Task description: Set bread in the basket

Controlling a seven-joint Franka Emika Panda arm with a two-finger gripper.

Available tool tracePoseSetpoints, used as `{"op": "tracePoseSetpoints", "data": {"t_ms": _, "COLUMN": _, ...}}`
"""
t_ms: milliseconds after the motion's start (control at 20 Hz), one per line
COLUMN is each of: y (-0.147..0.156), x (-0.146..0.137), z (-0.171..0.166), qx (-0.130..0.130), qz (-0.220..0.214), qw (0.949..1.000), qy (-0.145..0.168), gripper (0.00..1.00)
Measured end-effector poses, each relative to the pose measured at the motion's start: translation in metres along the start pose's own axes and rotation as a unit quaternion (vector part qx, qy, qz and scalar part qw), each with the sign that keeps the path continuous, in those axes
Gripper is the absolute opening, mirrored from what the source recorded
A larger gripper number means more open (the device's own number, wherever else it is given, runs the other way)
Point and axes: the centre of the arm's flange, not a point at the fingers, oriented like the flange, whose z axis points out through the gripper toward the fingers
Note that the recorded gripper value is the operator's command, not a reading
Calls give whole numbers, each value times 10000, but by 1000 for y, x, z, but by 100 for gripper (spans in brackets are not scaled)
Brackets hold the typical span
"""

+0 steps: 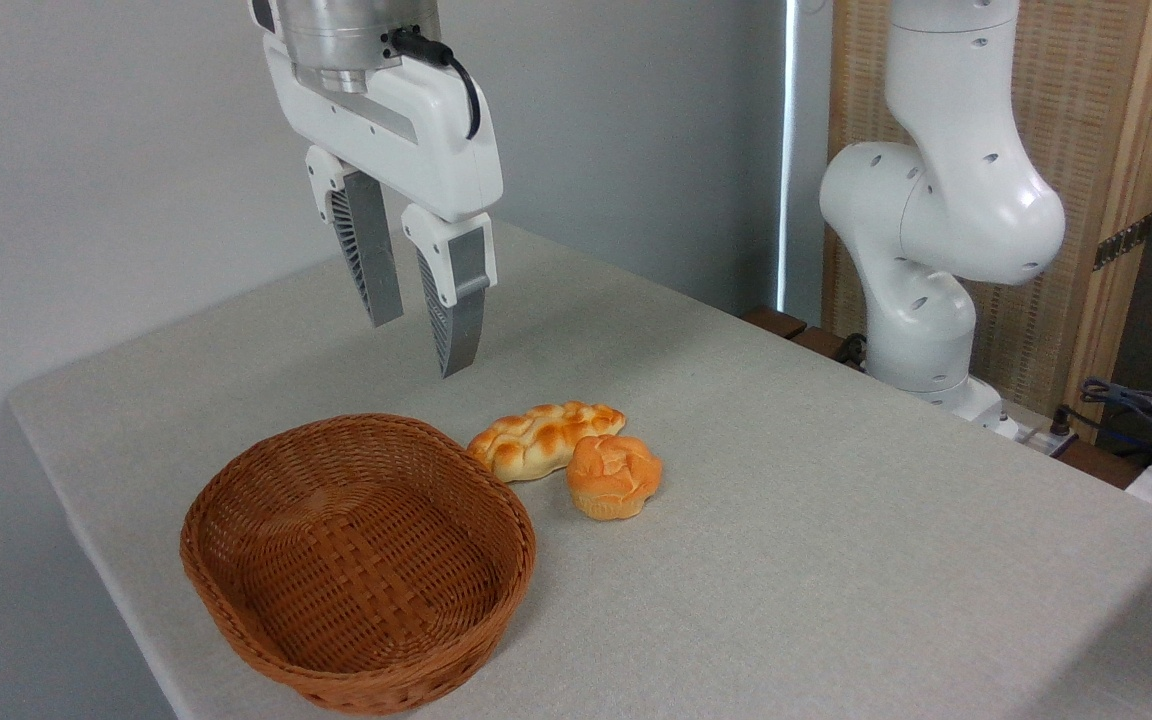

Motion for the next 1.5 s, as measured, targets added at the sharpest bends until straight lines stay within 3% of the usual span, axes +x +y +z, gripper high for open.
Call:
{"op": "tracePoseSetpoints", "data": {"t_ms": 750, "y": 8, "x": -3, "z": 12, "qx": -87, "qz": 31, "qw": 9999, "qy": -102, "gripper": 100}}
{"op": "tracePoseSetpoints", "data": {"t_ms": 1100, "y": 43, "x": -19, "z": 37, "qx": 115, "qz": 180, "qw": 9998, "qy": 63, "gripper": 100}}
{"op": "tracePoseSetpoints", "data": {"t_ms": 1500, "y": 108, "x": 4, "z": 81, "qx": 77, "qz": 780, "qw": 9968, "qy": -158, "gripper": 100}}
